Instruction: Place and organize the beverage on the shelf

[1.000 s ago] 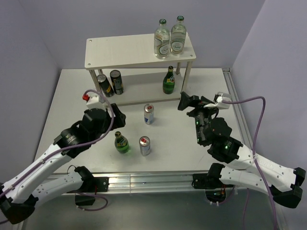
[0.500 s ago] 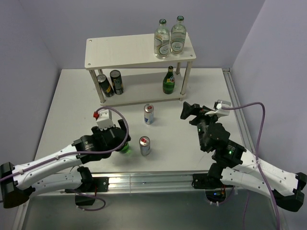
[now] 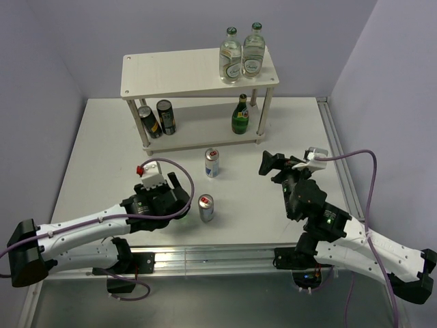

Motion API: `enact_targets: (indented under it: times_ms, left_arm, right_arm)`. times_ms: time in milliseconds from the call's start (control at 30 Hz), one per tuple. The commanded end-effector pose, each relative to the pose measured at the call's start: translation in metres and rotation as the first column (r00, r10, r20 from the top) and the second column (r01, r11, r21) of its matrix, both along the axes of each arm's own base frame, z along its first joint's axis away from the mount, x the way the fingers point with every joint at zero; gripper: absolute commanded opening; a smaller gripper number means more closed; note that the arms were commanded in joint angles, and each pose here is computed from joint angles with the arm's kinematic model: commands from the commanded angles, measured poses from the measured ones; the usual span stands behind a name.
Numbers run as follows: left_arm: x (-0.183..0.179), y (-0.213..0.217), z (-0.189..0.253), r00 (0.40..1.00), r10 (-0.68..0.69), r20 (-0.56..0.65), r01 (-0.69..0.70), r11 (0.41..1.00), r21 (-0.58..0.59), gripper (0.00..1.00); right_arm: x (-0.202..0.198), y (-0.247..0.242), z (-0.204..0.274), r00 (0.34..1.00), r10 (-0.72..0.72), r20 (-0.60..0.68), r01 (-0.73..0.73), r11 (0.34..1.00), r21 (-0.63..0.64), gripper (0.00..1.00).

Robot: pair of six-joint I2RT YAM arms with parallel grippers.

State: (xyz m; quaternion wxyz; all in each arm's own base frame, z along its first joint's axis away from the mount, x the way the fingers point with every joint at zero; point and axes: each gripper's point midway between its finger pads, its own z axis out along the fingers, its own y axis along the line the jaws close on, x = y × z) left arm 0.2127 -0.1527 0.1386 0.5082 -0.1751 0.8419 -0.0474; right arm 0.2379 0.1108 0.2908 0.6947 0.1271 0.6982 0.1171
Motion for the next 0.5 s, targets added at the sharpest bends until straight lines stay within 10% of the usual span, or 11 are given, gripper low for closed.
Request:
enact_targets:
  times_ms: [0, 200, 467]
  left_arm:
    - [0.009, 0.001, 0.014, 0.995, 0.054, 0.083, -0.053, 0.998, -0.017, 0.83]
    - [0.014, -0.003, 0.014, 0.994, 0.053, 0.093, -0.055, 0.998, 0.018, 0.71]
    - [0.016, -0.006, 0.002, 0.995, 0.067, 0.080, -0.072, 0.995, 0.068, 0.27]
  right_arm:
    - [-0.001, -0.003, -0.001, 1.000, -0.016, 0.003, 0.016, 1.000, 0.018, 1.00]
    - [0.000, -0.002, -0.005, 1.000, -0.019, -0.003, 0.019, 1.000, 0.012, 1.00]
    - [0.001, -0.001, -0.010, 1.000, -0.019, -0.008, 0.019, 1.000, 0.004, 1.00]
